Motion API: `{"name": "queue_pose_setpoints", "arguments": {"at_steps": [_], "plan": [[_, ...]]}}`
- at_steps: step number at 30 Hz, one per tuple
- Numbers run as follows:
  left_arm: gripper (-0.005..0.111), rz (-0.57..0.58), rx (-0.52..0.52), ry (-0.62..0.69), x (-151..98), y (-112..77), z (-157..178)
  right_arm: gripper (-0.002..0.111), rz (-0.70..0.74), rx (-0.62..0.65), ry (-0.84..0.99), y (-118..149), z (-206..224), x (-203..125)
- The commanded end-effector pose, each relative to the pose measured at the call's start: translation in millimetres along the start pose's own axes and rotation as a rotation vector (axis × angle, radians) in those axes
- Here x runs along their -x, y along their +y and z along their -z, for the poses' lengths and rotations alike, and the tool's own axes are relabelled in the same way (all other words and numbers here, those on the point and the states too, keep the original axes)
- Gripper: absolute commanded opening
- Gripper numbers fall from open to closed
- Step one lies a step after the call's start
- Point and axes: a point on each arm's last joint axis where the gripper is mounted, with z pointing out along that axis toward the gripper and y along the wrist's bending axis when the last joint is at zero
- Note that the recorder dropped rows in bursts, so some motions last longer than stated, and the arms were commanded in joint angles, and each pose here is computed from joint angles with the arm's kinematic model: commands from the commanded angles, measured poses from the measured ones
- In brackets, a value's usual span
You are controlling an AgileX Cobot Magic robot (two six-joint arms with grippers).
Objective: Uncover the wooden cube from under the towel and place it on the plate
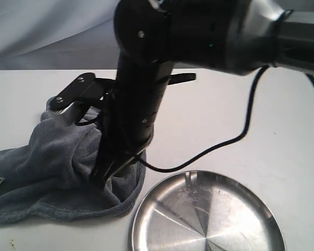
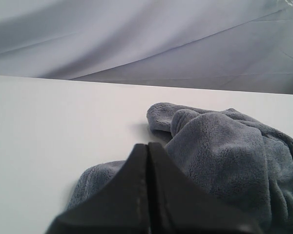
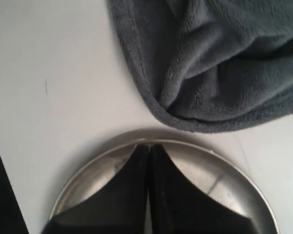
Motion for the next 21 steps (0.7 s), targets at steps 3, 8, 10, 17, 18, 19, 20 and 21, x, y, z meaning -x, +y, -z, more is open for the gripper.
{"name": "queue_pose_setpoints", "arguments": {"at_steps": [3,8,10,17,18,19,20,21], "plan": [[0.000,0.013,-0.007,-0.007,-0.5,-0.3,-0.1,0.000,-0.022,-0.022,-0.047,3.8,-4.2,35.7],[0.000,0.013,-0.007,-0.007,-0.5,-0.3,-0.1,0.000,-0.062,-0.047,-0.102,-6.8,-11.5,61.6],[0.000,0.013,-0.007,-0.007,-0.5,-0.3,-0.1,0.000,-0.063,-0.060,-0.128,-10.0,-11.1,70.1],[0.000,0.013,-0.007,-0.007,-0.5,-0.3,-0.1,0.000,-0.080,-0.132,-0.180,-22.5,-15.2,89.8],[0.000,0.013,-0.007,-0.007,-0.5,-0.3,-0.1,0.000,-0.088,-0.149,-0.185,-25.6,-14.3,90.9],[0.000,0.013,-0.007,-0.007,-0.5,-0.3,-0.1,0.000,-0.097,-0.169,-0.184,-28.0,-15.4,91.9],[0.000,0.013,-0.007,-0.007,-0.5,-0.3,-0.1,0.000,-0.108,-0.185,-0.184,-31.2,-15.1,91.9],[0.000,0.013,-0.007,-0.007,-0.5,-0.3,-0.1,0.000,-0.118,-0.191,-0.187,-34.2,-14.6,91.6]]}}
